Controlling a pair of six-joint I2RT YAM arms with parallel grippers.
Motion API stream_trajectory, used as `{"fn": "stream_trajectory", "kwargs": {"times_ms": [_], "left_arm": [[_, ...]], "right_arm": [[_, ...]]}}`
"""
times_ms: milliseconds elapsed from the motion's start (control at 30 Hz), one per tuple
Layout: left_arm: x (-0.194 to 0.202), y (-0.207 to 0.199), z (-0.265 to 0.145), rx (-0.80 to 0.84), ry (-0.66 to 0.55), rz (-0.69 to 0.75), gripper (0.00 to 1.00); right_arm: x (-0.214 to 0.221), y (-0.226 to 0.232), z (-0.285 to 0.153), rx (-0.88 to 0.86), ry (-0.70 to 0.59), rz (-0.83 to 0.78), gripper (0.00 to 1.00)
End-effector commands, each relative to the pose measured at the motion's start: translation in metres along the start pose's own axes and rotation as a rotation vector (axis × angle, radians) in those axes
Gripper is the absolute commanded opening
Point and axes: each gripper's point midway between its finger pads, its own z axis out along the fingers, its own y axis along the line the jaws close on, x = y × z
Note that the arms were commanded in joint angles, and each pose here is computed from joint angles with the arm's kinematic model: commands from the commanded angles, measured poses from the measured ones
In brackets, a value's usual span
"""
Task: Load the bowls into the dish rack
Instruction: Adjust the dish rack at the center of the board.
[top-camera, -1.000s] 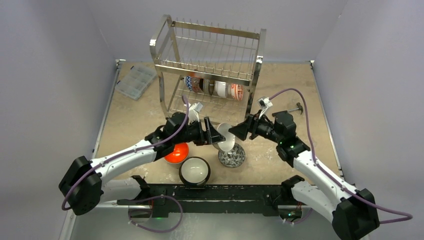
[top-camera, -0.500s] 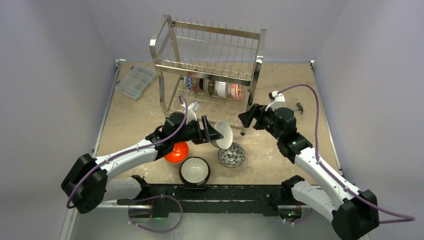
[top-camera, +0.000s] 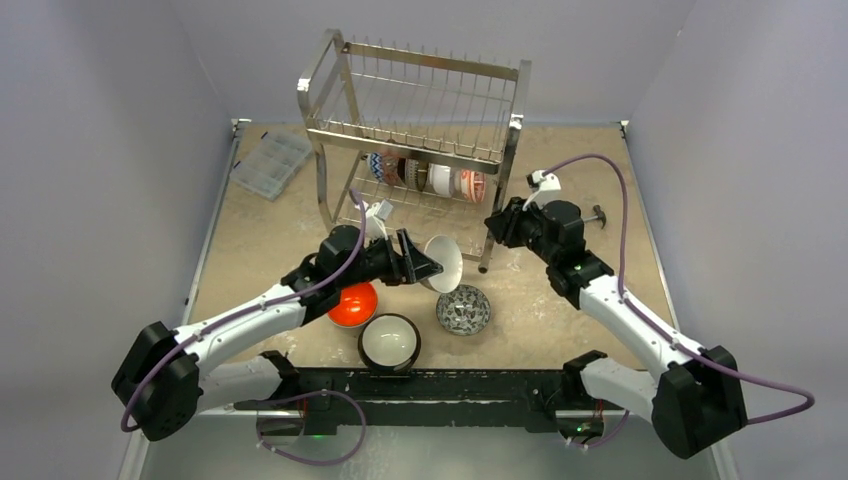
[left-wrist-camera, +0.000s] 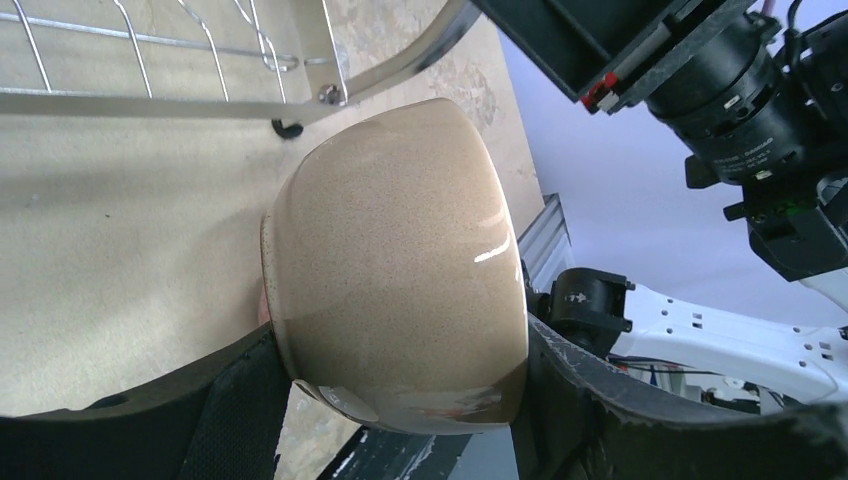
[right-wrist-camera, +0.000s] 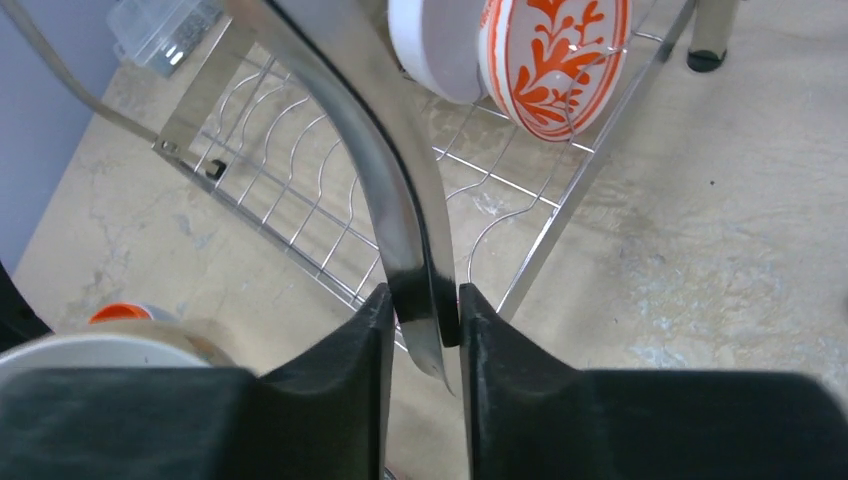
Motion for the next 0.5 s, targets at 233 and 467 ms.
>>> {"fn": "stream_trajectory", "kwargs": {"times_ms": [233,467], "left_arm": [[-0.036,-0.014,-0.011,0.008,-0.15,0.149,0.0],[-0.045,-0.003,-0.014,-0.055,-0.193,0.227,0.0]], "right_arm": [[-0.027,0.05,-0.029,-0.233,-0.092,-0.057,0.0],[-0.018,0.049,-0.037,-0.236,-0.075,-0.047,0.26]]}}
